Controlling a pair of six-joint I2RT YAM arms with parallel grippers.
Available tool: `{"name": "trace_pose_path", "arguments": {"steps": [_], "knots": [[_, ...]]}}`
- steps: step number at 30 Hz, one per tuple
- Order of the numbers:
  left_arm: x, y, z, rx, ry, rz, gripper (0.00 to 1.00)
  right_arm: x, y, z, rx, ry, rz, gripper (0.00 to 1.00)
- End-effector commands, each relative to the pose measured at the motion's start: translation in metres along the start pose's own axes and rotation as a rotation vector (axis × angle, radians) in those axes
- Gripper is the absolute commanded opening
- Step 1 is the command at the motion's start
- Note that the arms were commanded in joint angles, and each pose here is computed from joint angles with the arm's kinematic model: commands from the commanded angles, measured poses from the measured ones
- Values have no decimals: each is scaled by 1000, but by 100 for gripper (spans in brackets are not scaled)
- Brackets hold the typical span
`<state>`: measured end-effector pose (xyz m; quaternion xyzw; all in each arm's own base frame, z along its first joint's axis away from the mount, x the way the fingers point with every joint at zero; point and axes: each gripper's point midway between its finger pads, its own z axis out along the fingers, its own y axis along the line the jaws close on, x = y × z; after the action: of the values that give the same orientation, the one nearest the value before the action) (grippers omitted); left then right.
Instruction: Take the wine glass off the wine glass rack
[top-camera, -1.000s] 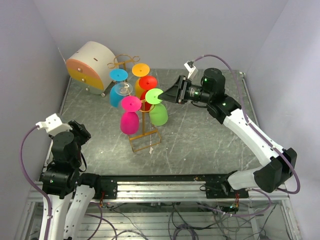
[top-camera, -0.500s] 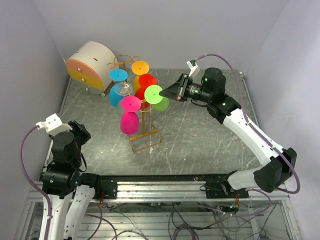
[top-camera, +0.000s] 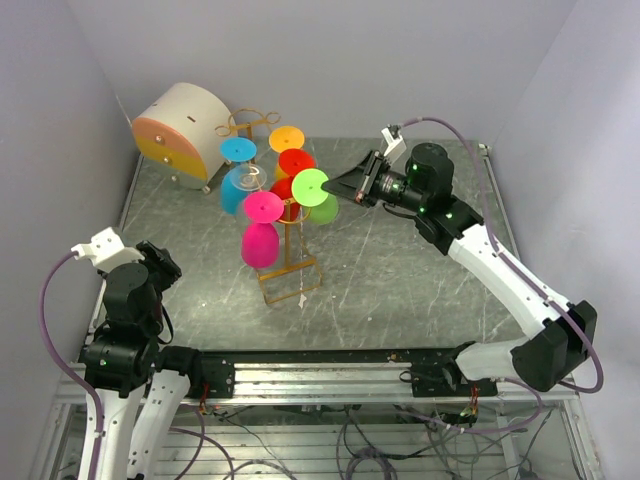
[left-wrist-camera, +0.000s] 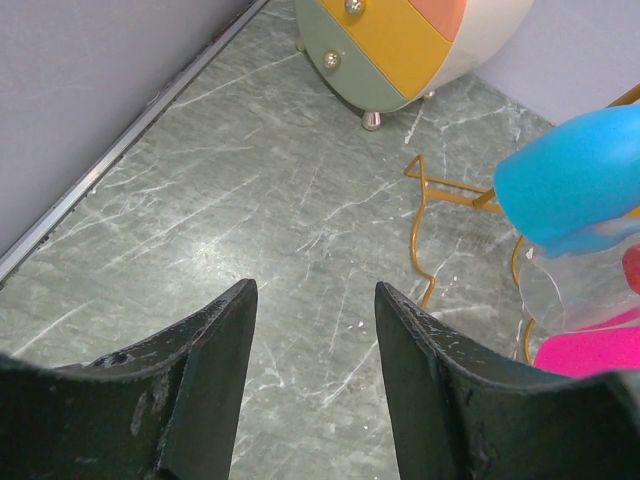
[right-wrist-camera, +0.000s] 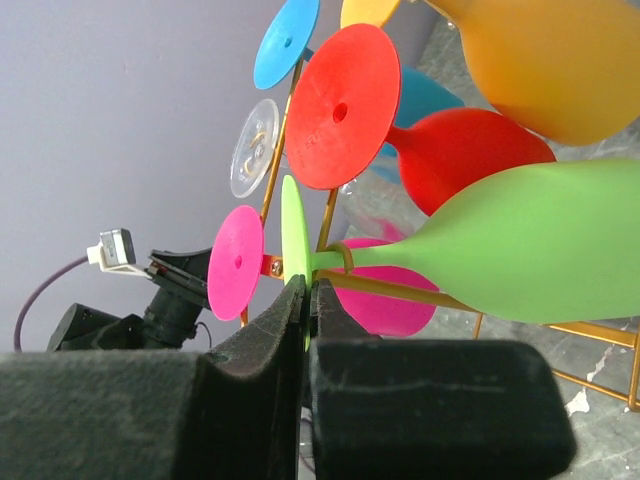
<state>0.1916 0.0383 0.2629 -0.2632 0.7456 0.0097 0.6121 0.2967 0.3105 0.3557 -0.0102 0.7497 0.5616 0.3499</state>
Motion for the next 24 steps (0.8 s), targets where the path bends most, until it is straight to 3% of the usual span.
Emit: {"name": "trace_pose_path", "arguments": {"steps": [1, 24], "knots": [[-7, 4, -1, -25, -30, -21, 61, -6, 8, -8, -19, -46, 13, 0], [-7, 5, -1, -29, -30, -23, 61, -42, 5, -20, -27, -227, 162, 0]]}}
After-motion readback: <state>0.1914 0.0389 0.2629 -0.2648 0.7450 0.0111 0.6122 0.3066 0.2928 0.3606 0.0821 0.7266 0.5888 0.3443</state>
